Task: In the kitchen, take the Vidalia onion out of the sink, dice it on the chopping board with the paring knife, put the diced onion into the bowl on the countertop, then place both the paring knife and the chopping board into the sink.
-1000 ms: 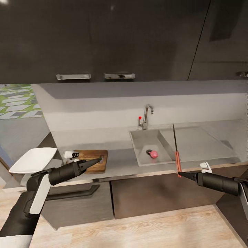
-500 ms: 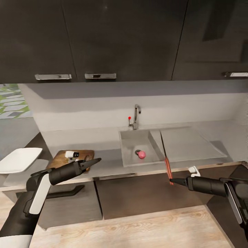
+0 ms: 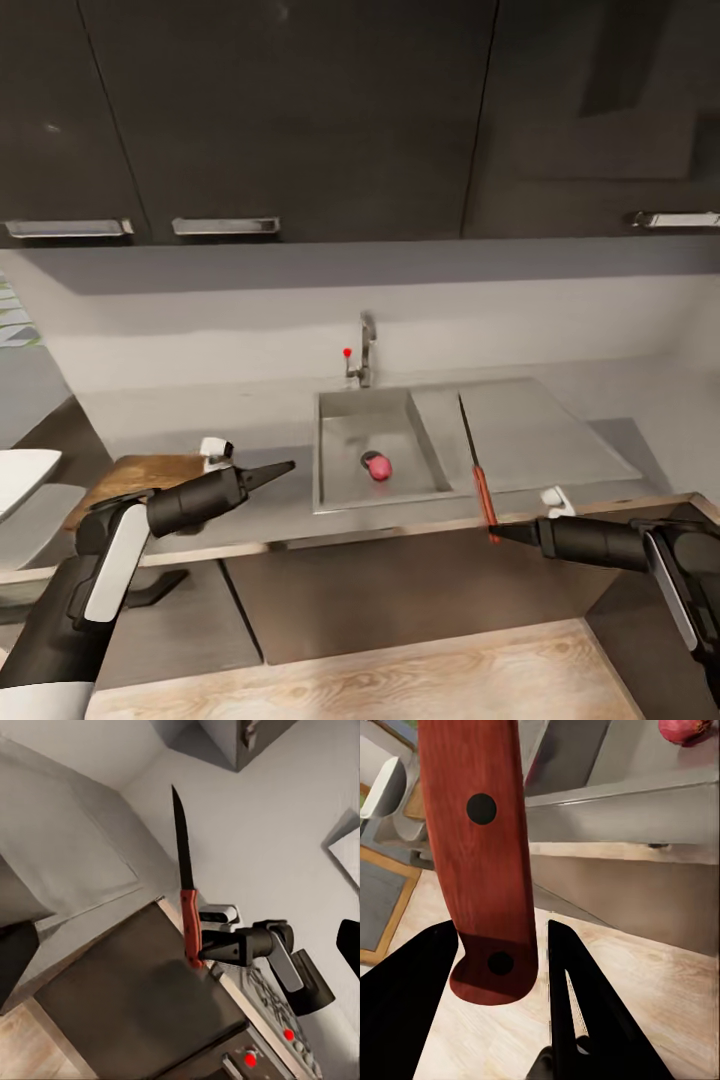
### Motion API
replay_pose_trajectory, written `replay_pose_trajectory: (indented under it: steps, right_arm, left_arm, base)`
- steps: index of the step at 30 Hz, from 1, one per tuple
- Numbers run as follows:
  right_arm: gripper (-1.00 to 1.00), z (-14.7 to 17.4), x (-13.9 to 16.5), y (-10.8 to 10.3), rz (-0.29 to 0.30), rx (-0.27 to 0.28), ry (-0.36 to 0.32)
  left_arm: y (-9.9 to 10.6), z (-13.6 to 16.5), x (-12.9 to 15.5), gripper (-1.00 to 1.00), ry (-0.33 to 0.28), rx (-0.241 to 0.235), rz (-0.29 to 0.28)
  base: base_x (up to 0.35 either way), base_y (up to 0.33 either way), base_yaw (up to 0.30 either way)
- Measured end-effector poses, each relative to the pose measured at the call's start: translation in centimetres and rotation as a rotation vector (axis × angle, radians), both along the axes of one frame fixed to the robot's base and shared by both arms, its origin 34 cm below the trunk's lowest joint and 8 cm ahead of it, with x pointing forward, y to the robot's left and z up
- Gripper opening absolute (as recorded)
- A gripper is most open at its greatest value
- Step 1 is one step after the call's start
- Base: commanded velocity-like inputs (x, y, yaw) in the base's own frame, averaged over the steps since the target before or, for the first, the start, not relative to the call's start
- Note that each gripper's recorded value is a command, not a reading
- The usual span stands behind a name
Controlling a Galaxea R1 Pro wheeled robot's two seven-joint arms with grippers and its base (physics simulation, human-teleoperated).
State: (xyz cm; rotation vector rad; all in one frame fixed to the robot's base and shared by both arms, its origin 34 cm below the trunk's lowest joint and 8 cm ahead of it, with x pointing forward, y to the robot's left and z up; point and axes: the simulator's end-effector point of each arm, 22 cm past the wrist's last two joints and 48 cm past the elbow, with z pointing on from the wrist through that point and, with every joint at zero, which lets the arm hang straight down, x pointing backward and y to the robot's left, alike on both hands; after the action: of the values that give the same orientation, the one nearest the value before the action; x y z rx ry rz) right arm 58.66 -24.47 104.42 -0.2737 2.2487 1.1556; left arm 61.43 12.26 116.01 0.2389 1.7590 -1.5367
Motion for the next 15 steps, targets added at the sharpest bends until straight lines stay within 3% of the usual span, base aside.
replay_pose_trajectory:
  steps: [4, 9, 15]
  right_arm:
    - [-1.0, -0.1, 0.2, 0.2, 0.001, -0.011, -0.024]
    - [-1.0, 0.2, 0.8, 0.0, 0.007, -0.03, -0.092]
    - [-1.0, 1.3, 0.9, 0.2, 0.014, -0.033, -0.129]
  left_arm:
    - [1.7, -0.3, 1.1, 1.0, 0.017, 0.014, 0.062]
    - [2.3, -0.6, 1.3, 1.0, 0.036, 0.02, 0.081]
    - [2.8, -2.2, 2.4, 1.0, 0.073, 0.082, 0.141]
  base:
    - [0.242, -0.262, 0.0]
    - [0.236, -0.268, 0.0]
    - [0.189, -0.298, 0.009]
